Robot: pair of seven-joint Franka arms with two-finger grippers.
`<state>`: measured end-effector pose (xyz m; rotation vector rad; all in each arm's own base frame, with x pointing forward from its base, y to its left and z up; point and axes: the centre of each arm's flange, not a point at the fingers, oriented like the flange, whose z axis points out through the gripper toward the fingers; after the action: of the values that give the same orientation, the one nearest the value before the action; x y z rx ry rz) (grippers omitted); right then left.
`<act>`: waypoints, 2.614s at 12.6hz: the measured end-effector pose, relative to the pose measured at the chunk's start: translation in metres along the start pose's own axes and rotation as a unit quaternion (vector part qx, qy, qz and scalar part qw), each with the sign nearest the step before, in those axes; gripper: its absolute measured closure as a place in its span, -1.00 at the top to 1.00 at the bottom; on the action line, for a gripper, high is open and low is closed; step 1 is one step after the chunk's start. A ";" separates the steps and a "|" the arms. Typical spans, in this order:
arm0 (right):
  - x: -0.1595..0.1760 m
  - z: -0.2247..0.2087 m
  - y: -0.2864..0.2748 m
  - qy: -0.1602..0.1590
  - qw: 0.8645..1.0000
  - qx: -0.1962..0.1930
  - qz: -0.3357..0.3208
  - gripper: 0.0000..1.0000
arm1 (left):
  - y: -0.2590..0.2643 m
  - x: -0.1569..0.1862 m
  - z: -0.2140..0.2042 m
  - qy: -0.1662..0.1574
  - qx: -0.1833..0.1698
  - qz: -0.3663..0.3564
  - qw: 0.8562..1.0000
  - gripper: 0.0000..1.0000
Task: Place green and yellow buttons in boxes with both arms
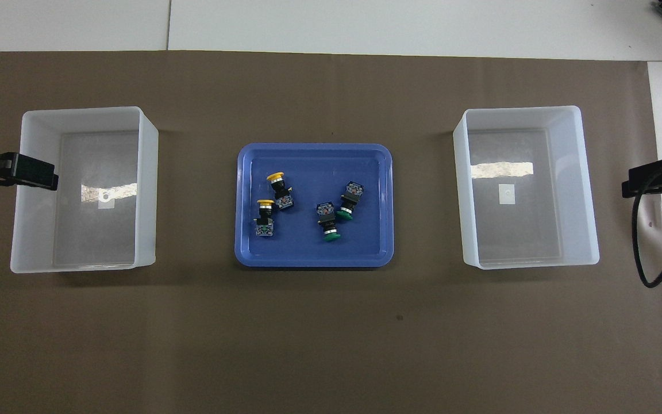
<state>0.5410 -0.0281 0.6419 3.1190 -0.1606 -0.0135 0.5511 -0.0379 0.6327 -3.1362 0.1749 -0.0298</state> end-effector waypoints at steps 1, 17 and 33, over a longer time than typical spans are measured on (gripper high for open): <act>0.000 0.000 0.000 0.000 1.000 0.000 0.000 1.00 | 0.000 -0.001 0.001 -0.002 0.000 0.000 1.000 1.00; 0.000 0.000 0.000 0.000 1.000 0.000 0.000 1.00 | 0.024 0.011 0.023 0.040 0.000 0.021 0.999 1.00; 0.005 0.014 -0.017 0.013 1.000 0.004 -0.012 1.00 | 0.247 -0.033 0.282 0.105 -0.041 0.078 0.991 1.00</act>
<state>0.5480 -0.0118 0.6274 3.1268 -0.1218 0.0264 0.4965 -0.2800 0.3501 -3.1840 0.4308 -0.3609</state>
